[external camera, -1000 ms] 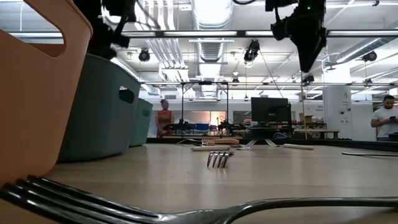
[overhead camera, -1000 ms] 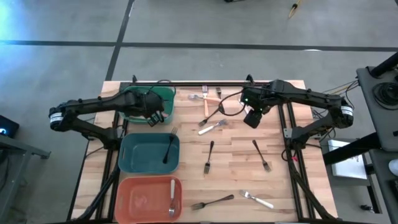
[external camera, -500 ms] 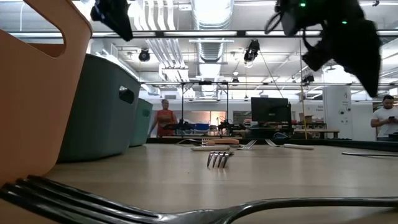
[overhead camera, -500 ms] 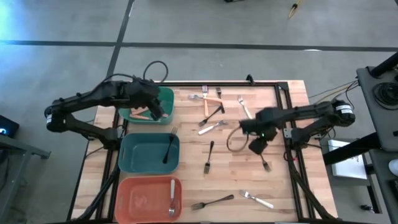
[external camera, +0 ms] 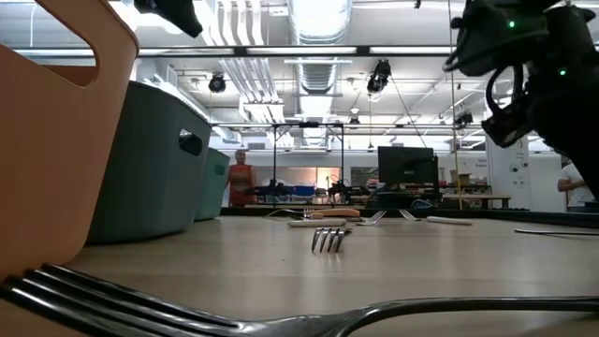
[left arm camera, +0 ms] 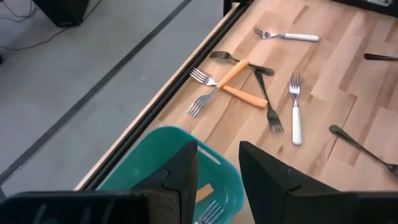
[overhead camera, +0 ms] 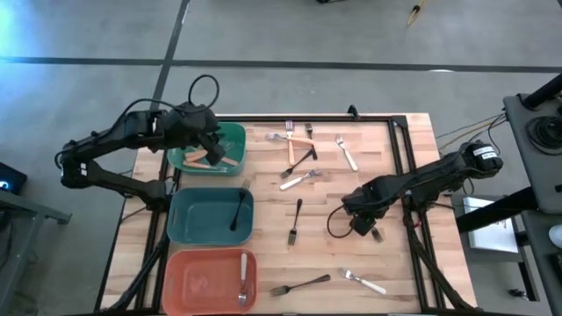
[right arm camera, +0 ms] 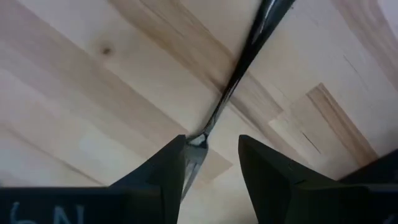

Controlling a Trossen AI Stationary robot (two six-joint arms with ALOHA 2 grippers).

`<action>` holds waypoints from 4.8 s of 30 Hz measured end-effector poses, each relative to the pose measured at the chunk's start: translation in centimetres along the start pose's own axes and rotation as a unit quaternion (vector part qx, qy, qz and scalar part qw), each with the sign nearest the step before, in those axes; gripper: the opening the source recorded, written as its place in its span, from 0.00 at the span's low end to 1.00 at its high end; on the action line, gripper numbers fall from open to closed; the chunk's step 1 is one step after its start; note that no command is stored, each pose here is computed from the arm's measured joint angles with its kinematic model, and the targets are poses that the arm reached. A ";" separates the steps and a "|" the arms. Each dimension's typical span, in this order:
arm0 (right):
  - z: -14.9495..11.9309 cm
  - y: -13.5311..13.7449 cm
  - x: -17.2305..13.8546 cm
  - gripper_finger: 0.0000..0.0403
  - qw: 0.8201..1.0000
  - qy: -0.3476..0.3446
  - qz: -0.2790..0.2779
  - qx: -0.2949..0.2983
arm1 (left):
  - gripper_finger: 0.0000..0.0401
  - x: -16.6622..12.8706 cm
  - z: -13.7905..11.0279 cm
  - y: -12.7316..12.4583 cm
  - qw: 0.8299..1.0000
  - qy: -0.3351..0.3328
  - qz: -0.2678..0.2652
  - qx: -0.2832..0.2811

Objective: Sort silverware by color (type)
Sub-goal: Put the black fork into the blue bin

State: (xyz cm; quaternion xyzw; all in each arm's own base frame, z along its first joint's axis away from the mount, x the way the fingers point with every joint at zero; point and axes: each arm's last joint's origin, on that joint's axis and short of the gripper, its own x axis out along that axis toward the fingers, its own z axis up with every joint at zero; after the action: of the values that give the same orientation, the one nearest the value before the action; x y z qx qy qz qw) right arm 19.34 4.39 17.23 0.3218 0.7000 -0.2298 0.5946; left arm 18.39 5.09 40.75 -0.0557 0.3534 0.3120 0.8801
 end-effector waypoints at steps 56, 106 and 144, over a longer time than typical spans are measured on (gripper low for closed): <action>0.9 1.2 -0.7 0.02 0.991 -0.101 0.087 -0.032 | 0.25 0.4 0.0 -0.3 0.999 0.000 -0.011 0.030; 11.9 5.0 -19.0 0.02 0.766 -0.611 -0.117 -0.160 | 0.25 16.4 1.4 -8.2 0.901 -0.363 -0.162 -0.177; 10.8 4.7 -22.2 0.26 0.771 -0.605 -0.116 -0.162 | 0.00 15.0 2.8 -7.3 0.904 -0.385 -0.118 -0.142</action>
State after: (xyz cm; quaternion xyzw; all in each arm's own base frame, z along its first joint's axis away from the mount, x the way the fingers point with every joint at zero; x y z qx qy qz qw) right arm 32.05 -3.95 37.22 -0.0686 0.2541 -0.3275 0.9075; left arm 32.64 7.80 32.15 -0.0971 -0.0700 0.2498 0.9609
